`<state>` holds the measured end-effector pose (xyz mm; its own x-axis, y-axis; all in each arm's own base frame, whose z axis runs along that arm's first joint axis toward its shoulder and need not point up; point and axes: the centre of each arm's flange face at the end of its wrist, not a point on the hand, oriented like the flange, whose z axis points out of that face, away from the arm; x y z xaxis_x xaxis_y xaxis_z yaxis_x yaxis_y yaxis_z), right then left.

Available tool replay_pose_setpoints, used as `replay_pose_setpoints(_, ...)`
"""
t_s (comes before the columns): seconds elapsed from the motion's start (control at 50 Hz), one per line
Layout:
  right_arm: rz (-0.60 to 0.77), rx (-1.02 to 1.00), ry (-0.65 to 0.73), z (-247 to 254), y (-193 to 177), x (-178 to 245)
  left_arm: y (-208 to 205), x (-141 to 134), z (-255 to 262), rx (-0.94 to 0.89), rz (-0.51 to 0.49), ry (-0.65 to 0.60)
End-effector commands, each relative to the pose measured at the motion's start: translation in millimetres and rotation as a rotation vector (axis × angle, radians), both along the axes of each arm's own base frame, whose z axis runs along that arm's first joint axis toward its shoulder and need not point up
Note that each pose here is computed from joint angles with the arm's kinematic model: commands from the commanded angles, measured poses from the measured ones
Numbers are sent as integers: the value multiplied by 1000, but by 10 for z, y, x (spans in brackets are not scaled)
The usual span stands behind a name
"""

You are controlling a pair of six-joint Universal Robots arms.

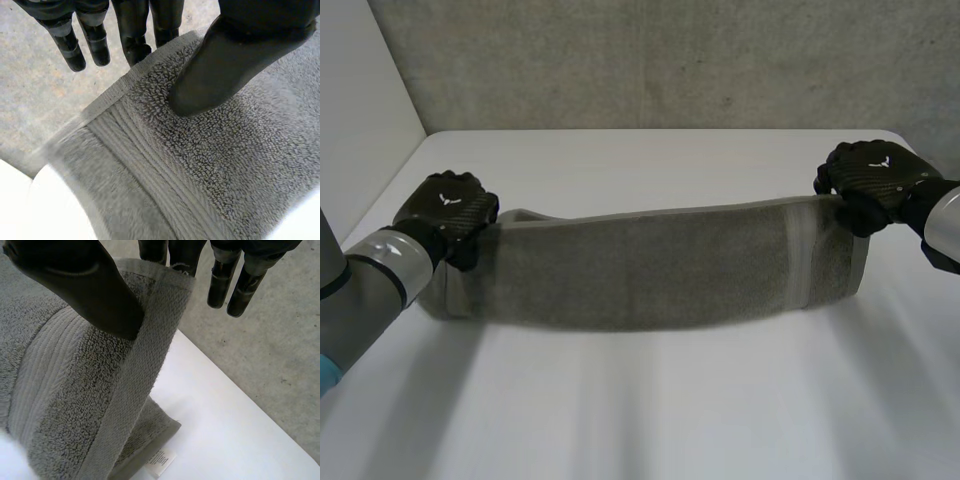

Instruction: Fold the towel.

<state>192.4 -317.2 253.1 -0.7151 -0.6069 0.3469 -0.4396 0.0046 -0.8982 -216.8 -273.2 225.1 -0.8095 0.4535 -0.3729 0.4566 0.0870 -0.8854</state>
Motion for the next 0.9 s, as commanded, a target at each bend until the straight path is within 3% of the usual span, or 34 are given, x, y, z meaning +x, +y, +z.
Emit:
replay_pose_setpoints(0.02,16,-51,-19,231,263,-9,233,101,365,-103,22,24)
replay_pose_setpoints(0.14,51,-177,-32,586,485,22,444,143,816,-271,15,62)
replay_pose_setpoints(0.26,53,-234,-72,747,278,61,314,118,1035,-393,19,98)
replay_pose_setpoints(0.4,83,-359,-95,831,-162,359,-413,-122,889,-453,3,133)
replay_pose_setpoints(0.52,-49,-538,-117,1169,-601,429,-876,-275,1020,-592,-18,170)
replay_pose_setpoints(0.64,-139,-791,-248,1885,-539,403,-895,-359,1465,-809,-50,239)
replay_pose_setpoints(0.68,-143,-827,-286,2019,-455,382,-733,-360,1822,-958,-66,295)
replay_pose_setpoints(0.74,-114,-815,-318,2079,-277,331,-557,-263,2018,-1033,-66,312)
replay_pose_setpoints(0.86,-12,-658,-272,1610,-86,368,-454,-261,1605,-901,-113,269)
replay_pose_setpoints(0.9,38,-521,-232,1167,38,376,-372,-252,1045,-719,-152,215)
